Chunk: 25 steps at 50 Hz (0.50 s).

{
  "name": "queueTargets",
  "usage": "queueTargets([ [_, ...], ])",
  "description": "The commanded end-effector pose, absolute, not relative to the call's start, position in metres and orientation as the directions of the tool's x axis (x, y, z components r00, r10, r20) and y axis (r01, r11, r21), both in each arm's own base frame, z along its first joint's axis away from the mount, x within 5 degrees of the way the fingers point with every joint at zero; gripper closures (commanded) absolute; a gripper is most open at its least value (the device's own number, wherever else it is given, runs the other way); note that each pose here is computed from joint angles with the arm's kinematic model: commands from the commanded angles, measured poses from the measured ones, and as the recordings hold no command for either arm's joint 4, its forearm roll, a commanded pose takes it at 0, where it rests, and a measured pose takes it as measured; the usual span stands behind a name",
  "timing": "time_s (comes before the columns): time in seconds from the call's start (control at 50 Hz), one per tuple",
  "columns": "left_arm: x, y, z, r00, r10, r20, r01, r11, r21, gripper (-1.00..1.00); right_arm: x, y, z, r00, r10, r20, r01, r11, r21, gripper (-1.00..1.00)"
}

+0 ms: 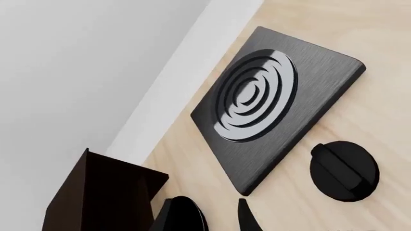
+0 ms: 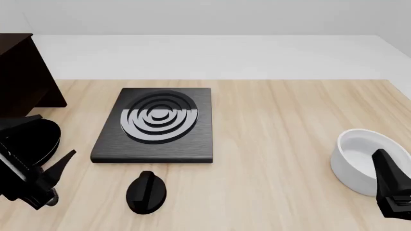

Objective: Put the frying pan under the cabinet shelf.

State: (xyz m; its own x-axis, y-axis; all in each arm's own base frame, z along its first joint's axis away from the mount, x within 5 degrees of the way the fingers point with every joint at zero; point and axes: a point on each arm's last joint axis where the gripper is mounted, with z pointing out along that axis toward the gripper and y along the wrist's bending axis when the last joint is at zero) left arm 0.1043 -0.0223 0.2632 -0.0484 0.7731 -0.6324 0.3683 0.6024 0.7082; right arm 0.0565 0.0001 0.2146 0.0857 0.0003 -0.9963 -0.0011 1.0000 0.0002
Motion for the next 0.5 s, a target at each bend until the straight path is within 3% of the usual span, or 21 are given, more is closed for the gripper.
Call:
queueTargets([
  [0.02,0.102,-0.025,0.272,-0.041,0.765,-0.643,0.393,0.604,0.693,-1.00,0.057,0.000,0.215,0.086,0.000,-0.996,-0.001,1.000,0.000,-1.00],
  [0.5,0.096,-0.030,0.292,-0.031,0.726,-0.687,0.442,0.627,0.642,-1.00,0.057,0.000,0.215,0.086,0.000,-0.996,-0.001,1.000,0.000,-1.00],
])
